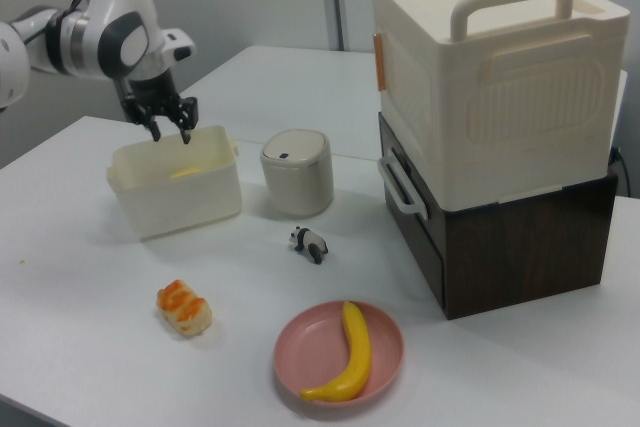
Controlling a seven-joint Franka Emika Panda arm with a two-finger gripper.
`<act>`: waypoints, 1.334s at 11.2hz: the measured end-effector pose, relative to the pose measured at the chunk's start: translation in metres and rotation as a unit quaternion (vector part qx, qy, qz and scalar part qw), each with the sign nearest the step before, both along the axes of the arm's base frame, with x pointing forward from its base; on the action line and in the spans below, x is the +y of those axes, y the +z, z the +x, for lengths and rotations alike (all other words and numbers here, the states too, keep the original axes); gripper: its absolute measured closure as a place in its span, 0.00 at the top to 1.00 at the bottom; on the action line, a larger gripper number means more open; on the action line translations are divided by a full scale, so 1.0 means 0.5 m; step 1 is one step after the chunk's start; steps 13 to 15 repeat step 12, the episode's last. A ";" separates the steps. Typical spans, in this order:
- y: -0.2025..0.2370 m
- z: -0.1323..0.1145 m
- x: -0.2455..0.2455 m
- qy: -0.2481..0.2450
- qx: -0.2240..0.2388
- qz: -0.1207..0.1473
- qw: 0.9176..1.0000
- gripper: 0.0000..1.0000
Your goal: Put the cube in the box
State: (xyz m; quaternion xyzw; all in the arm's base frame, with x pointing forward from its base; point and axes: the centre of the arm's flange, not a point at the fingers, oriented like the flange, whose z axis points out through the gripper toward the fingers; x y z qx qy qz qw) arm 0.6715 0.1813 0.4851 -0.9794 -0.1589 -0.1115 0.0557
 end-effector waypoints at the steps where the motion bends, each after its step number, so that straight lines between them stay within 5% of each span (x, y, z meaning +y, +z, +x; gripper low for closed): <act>1: -0.037 0.004 0.055 0.001 -0.006 0.005 1.000 0.68; 3: -0.086 0.004 0.102 0.007 0.002 0.004 1.000 0.77; 5: -0.058 0.016 0.077 -0.002 -0.012 0.004 1.000 1.00; 8: 0.068 -0.011 -0.086 -0.049 0.028 -0.007 0.998 1.00; 12: 0.136 -0.081 -0.315 -0.117 0.120 -0.038 0.985 1.00; 15: 0.136 -0.081 -0.315 -0.117 0.120 -0.038 0.985 1.00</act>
